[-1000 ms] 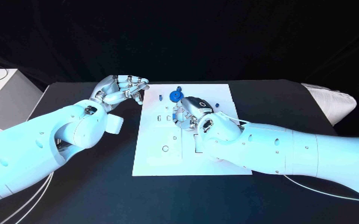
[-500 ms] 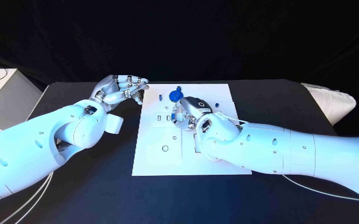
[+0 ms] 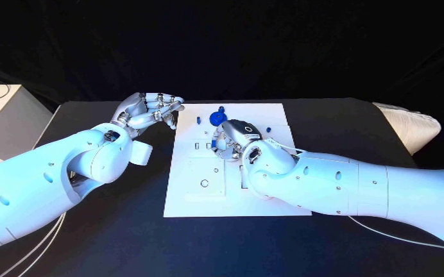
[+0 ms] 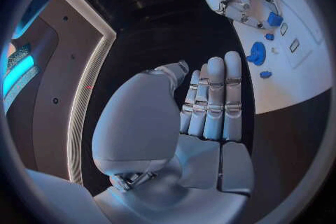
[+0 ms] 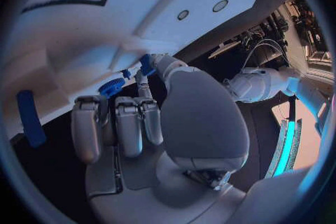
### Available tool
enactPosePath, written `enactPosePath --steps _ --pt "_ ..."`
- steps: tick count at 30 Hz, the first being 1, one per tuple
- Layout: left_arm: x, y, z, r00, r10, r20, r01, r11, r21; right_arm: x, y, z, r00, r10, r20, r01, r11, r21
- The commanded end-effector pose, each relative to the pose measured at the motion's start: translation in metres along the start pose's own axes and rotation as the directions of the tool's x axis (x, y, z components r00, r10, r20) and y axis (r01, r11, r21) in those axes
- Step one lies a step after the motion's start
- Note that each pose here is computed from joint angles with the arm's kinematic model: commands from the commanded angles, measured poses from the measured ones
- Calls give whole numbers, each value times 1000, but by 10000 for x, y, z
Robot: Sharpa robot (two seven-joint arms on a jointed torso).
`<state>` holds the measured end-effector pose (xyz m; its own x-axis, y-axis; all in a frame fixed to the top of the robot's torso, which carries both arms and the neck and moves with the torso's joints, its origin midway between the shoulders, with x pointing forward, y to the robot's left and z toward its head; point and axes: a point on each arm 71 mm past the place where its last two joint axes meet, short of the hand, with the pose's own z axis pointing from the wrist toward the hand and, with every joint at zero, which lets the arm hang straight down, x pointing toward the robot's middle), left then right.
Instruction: Assemble the parts on the task board
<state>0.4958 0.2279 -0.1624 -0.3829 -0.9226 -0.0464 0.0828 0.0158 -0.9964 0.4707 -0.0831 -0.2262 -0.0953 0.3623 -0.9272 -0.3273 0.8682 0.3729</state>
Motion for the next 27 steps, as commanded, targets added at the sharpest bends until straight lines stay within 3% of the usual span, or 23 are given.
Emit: enactPosePath --steps 1,27 --pt "21 -7 3 1000 -3 -20 3 1000 4 25 3 -7 1000 -13 -9 13 1000 -4" --pt "16 -4 2 1000 -1 -21 1 1000 2 15 2 -16 1000 -6 3 6 1000 -17"
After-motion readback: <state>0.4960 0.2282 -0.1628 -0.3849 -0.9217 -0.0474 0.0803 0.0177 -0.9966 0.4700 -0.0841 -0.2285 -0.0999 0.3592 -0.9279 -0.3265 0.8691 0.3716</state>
